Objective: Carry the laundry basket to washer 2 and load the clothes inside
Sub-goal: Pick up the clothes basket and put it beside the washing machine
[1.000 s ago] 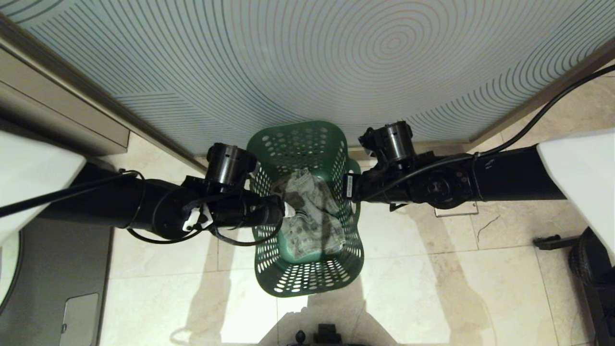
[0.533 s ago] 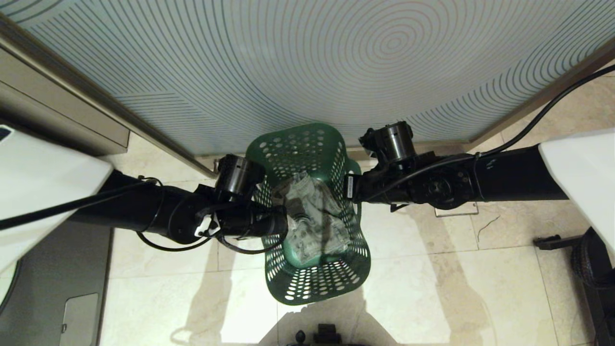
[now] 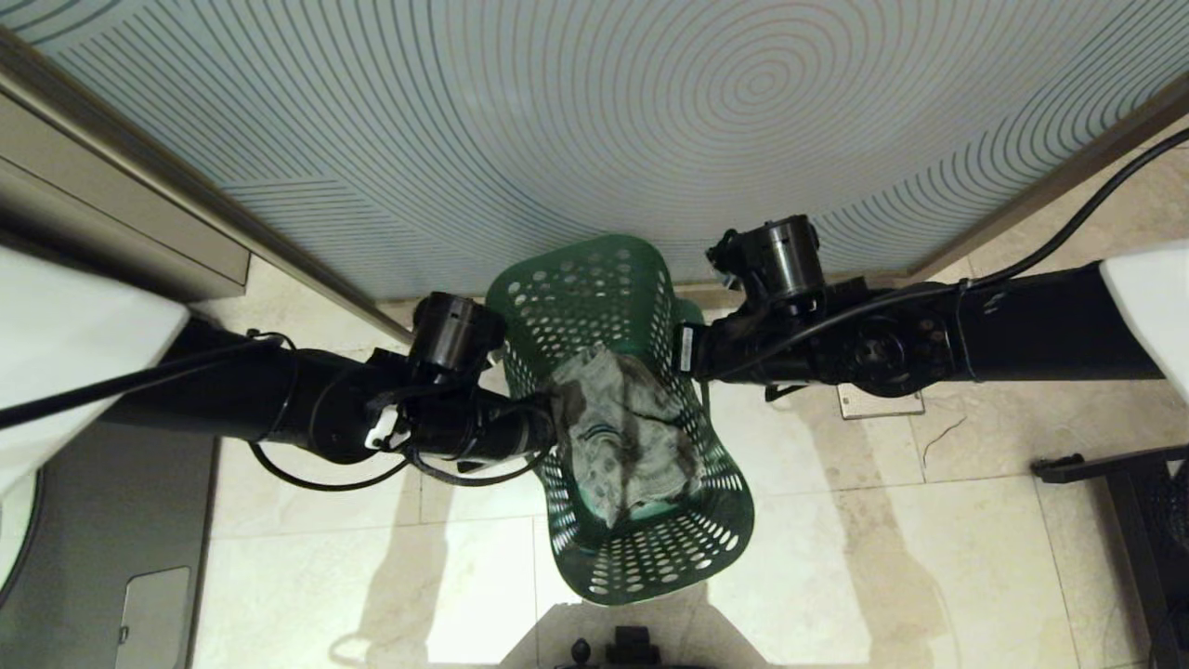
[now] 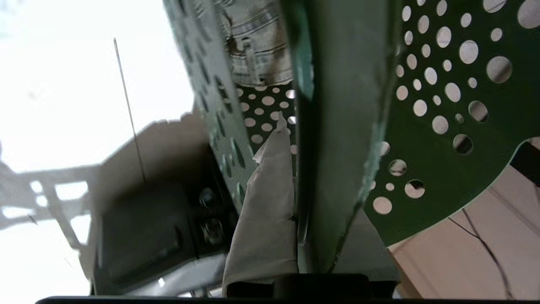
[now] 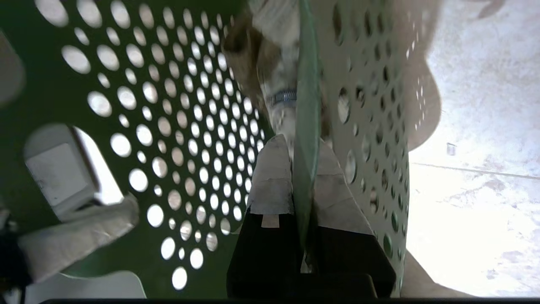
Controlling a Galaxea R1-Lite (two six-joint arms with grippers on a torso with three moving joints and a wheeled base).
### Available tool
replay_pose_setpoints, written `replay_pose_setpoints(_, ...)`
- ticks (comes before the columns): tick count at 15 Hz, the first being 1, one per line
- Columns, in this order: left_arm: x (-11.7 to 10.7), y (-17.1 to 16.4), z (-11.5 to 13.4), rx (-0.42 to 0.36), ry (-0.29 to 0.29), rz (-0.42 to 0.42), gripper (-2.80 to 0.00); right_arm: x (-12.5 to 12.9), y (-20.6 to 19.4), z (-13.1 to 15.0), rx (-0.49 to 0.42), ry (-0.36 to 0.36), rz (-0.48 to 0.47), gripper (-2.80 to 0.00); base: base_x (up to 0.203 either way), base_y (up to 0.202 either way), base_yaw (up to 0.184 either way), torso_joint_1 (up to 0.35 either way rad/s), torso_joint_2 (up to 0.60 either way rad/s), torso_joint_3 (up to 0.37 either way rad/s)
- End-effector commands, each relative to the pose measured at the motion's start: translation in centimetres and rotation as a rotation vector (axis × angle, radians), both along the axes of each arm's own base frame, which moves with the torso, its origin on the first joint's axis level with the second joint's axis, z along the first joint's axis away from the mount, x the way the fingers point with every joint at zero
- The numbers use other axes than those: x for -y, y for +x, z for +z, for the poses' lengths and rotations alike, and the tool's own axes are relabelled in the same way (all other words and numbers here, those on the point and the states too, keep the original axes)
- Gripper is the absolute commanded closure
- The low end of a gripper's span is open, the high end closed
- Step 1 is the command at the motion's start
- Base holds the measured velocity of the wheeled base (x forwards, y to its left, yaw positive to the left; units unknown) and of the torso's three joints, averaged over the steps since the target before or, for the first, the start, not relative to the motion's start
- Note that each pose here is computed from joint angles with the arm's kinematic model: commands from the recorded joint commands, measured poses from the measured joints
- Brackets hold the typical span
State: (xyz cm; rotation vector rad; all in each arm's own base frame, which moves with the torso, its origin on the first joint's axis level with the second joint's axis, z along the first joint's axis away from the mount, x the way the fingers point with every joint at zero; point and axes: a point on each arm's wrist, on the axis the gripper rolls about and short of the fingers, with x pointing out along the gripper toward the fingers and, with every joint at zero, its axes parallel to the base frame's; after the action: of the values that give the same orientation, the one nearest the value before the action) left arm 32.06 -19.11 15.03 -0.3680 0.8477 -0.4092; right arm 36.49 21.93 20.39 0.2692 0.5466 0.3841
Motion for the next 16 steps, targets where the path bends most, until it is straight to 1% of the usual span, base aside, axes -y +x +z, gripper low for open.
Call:
replay_pose_setpoints(1, -0.3, -0.6, 1.5, 0.019, -0.031, 0.009, 0.00, 0.2, -0.8, 1.6, 0.021, 0.037, -0.002, 0.00, 0.000, 0.000, 0.000, 0.000, 0.00, 0.000)
replay_pose_setpoints(3, -0.4, -1.3, 2.5, 0.014, -0.073, 0.029, 0.00, 0.2, -1.7, 2.8, 0.024, 0.079, 0.002, 0.00, 0.000, 0.000, 0.000, 0.000, 0.00, 0.000)
replay_pose_setpoints(6, -0.6, -3.0, 3.8, -0.031, -0.119, 0.060, 0.00, -0.2, -3.5, 3.9, 0.021, 0.085, 0.032, 0.00, 0.000, 0.000, 0.000, 0.000, 0.00, 0.000)
replay_pose_setpoints(9, -1.3, -4.8, 3.8, -0.058, -0.102, 0.054, 0.00, -0.1, -5.9, 4.8, -0.009, 0.063, 0.058, 0.00, 0.000, 0.000, 0.000, 0.000, 0.00, 0.000)
replay_pose_setpoints(11, -1.6, -5.5, 4.1, -0.056, -0.098, 0.049, 0.00, 0.2, -7.5, 5.0, -0.035, 0.040, 0.077, 0.00, 0.000, 0.000, 0.000, 0.000, 0.00, 0.000)
replay_pose_setpoints(13, -2.0, -6.1, 4.4, -0.069, -0.092, 0.051, 0.00, 0.1, -8.7, 3.8, -0.083, -0.005, 0.097, 0.00, 0.000, 0.000, 0.000, 0.000, 0.00, 0.000)
replay_pose_setpoints(16, -2.5, -6.8, 4.5, -0.069, -0.092, 0.050, 0.00, 0.4, -9.5, 3.4, -0.081, -0.054, 0.124, 0.00, 0.000, 0.000, 0.000, 0.000, 0.00, 0.000)
